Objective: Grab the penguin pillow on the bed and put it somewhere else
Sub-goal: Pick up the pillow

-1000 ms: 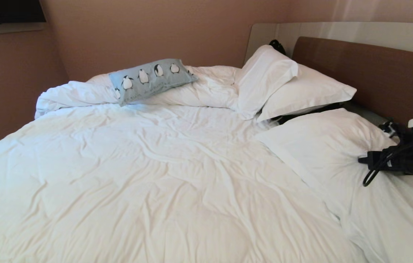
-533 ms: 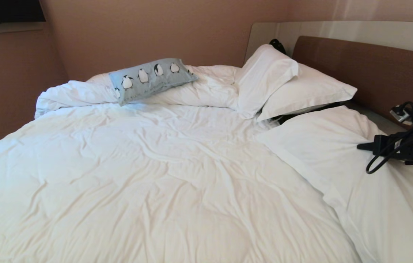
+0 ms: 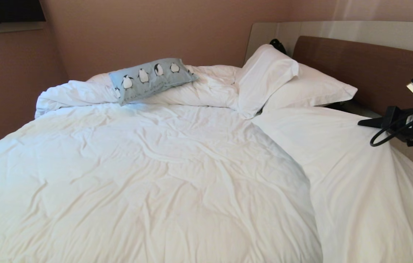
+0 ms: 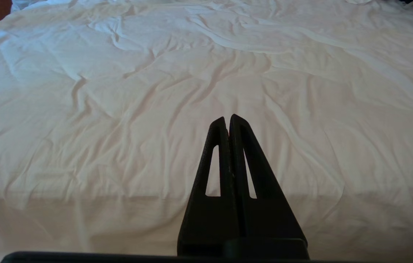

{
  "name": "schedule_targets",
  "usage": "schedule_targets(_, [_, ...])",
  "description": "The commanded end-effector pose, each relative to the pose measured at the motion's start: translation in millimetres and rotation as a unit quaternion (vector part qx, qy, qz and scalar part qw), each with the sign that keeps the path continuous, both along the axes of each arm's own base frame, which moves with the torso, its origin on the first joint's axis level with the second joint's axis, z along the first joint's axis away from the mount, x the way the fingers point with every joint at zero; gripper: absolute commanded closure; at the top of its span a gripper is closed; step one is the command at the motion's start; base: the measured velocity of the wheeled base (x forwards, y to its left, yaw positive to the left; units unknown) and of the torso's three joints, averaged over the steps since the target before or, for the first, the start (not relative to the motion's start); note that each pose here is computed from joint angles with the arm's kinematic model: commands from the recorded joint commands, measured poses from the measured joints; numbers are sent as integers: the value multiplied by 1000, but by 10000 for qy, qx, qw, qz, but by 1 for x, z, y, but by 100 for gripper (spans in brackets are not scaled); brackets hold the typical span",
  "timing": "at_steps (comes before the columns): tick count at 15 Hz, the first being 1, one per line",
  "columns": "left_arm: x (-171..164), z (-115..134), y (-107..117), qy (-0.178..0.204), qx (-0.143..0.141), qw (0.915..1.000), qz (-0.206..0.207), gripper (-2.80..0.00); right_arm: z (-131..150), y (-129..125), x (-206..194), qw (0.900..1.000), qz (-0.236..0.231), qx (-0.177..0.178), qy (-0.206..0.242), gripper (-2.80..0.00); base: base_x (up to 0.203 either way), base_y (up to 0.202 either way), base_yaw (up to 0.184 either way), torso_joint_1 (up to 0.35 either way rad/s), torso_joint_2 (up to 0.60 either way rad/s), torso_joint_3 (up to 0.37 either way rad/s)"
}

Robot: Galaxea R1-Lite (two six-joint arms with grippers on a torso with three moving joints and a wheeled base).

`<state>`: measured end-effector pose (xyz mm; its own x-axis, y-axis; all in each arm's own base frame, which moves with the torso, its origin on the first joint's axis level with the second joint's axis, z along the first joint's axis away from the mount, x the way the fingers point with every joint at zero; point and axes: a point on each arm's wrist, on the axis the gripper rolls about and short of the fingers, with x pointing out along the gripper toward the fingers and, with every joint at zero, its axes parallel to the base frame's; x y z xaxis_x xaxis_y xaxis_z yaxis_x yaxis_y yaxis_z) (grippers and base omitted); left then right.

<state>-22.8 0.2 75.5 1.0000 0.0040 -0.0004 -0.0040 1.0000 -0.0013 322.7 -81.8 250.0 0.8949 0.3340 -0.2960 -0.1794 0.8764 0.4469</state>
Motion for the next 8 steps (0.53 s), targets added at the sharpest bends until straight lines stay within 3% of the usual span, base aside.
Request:
schedule_targets(1, [0, 0, 0, 2, -1, 10000, 3, 0, 10, 5, -7, 9836, 882, 1515, 413, 0, 0, 0, 0, 0, 0, 0])
schedule_targets(3, [0, 0, 0, -2, -1, 10000, 3, 0, 1, 3, -2, 9611, 1635, 2113, 705, 0, 0, 0, 0, 0, 0, 0])
schedule_targets(8, [0, 0, 0, -2, -1, 10000, 3, 0, -6, -1, 2, 9480, 1916, 2380, 889, 0, 0, 0, 0, 0, 0, 0])
